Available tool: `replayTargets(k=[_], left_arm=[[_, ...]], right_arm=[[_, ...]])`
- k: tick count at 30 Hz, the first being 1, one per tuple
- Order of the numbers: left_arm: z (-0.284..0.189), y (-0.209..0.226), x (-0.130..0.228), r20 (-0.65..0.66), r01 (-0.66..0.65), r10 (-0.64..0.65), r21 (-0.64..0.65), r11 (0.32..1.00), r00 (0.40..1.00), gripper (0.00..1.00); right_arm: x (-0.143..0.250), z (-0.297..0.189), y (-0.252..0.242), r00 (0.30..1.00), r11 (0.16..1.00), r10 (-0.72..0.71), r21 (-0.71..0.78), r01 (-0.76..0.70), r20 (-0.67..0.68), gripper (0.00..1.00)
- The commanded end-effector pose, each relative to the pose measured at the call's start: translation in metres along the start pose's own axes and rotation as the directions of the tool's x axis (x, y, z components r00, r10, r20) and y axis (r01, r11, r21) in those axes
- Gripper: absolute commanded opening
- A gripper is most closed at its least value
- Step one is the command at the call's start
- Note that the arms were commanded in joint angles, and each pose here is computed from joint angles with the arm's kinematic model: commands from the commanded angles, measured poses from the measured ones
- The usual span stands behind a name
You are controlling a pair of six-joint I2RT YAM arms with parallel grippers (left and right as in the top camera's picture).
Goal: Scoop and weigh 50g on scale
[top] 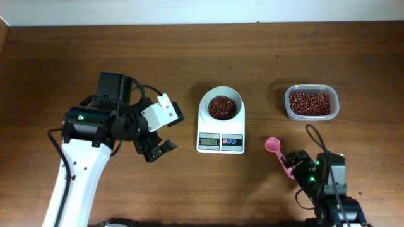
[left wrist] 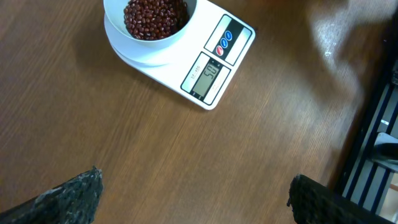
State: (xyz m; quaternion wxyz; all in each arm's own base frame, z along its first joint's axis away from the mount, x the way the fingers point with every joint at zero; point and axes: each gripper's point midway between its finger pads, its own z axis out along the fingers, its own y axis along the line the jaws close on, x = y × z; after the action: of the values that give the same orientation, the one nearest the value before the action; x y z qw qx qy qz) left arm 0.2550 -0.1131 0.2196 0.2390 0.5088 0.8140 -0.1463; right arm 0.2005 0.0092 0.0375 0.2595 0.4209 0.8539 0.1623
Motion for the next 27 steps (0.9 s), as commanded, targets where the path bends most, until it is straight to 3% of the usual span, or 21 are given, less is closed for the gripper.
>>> replayTargets(k=[1, 6, 16, 20, 25, 27], left_arm=[[-0.001, 0.000, -0.002, 0.005, -0.011, 0.011, -0.001, 1.000, 1.000, 0.99], [-0.001, 0.000, -0.002, 0.005, -0.011, 0.011, -0.001, 1.000, 1.000, 0.99], [-0.001, 0.000, -0.002, 0.005, -0.011, 0.011, -0.001, 1.000, 1.000, 0.99], [-0.001, 0.000, -0.002, 0.005, -0.011, 0.011, -0.001, 1.000, 1.000, 0.99], [-0.001, 0.000, -0.002, 0.005, -0.011, 0.011, -0.001, 1.000, 1.000, 0.99], [-0.001, 0.000, -0.002, 0.005, -0.011, 0.011, -0.001, 1.000, 1.000, 0.99]], right_arm=[[-0.012, -0.017, 0.019, 0.984, 0.991, -0.096, -0.076, 0.108, 0.148, 0.99], [-0.022, -0.031, 0.015, 0.958, 0.985, -0.077, -0.129, 0.116, 0.275, 0.99], [-0.044, -0.040, 0.006, 0.917, 0.982, 0.027, -0.183, 0.050, 0.397, 0.99], [-0.074, -0.074, 0.053, 0.806, 0.908, -0.033, -0.319, 0.271, 0.591, 0.99], [-0.086, -0.087, 0.077, 0.674, 0.836, -0.104, -0.303, 0.458, 0.732, 0.99], [-0.085, -0.079, 0.074, 0.670, 0.835, -0.099, -0.305, 0.459, 0.736, 0.99]])
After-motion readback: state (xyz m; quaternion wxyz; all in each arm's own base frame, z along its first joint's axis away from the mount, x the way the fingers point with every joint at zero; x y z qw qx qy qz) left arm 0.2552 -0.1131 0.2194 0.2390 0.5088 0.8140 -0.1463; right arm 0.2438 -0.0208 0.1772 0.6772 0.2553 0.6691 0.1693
